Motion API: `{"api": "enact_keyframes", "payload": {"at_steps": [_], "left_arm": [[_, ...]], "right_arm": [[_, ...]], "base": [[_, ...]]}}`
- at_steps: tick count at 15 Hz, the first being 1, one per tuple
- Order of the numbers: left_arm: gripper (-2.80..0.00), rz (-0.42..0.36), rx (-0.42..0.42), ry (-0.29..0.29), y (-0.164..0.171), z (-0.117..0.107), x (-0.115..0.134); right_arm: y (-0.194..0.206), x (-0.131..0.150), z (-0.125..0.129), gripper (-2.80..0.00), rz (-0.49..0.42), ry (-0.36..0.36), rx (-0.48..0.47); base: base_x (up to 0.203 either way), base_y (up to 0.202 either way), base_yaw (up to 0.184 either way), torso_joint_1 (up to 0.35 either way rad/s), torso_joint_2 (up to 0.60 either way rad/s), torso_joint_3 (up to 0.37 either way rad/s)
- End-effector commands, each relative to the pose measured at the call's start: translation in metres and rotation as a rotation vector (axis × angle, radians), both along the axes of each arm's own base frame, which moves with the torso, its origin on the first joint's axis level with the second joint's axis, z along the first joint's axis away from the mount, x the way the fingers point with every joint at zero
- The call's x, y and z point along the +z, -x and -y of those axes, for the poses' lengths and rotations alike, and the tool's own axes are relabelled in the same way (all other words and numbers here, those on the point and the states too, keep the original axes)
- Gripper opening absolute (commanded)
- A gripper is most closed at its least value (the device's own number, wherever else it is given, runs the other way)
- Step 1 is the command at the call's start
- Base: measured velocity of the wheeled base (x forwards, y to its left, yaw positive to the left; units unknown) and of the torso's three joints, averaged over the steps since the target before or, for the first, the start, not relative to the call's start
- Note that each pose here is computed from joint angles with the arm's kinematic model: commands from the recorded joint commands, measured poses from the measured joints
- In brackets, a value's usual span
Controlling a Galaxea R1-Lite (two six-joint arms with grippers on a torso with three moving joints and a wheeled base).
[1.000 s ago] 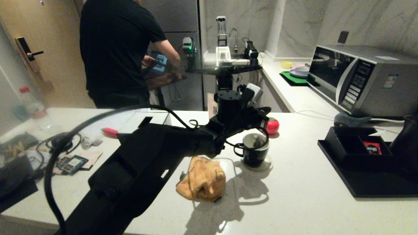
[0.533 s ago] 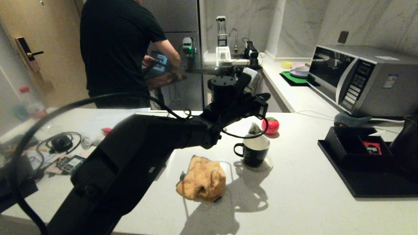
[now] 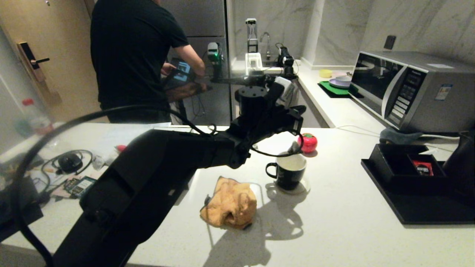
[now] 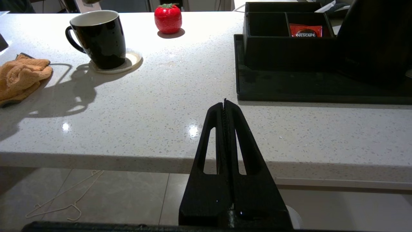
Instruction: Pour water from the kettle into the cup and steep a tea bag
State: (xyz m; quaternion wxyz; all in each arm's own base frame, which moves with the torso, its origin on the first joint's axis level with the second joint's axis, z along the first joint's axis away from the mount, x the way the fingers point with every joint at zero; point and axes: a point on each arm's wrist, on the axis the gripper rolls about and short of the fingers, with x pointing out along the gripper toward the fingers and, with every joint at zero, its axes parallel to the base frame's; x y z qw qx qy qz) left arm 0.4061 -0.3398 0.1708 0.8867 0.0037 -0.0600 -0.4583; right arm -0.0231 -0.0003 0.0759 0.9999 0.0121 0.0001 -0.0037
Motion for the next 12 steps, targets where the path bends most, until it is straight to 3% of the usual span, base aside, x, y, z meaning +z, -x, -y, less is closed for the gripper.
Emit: {"api": "enact_keyframes", "payload": {"at_steps": [1,6,12], "left_arm": [[-2.8,-0.003,0.001,-0.003,-0.002,0.0,-0.004],[-2.8,-0.002,0.019,-0.002,-0.008,-0.007,-0.004],[-2.8,0.077,0.053,0.018,-0.01,-0.026,0.026]], "right_arm": [[0.0,0.0,0.0,-2.8,-0.001,0.0,0.0],[0.0,0.0,0.0,-2.8,-0.001,0.0,0.0],[0.0,0.0,0.0,-2.8,-0.001,0.0,0.001]], "base": [[0.0,0.0,0.0,0.0,0.0,0.0],[0.0,0.0,0.0,0.0,0.0,0.0],[0.0,0.0,0.0,0.0,0.0,0.0]]}}
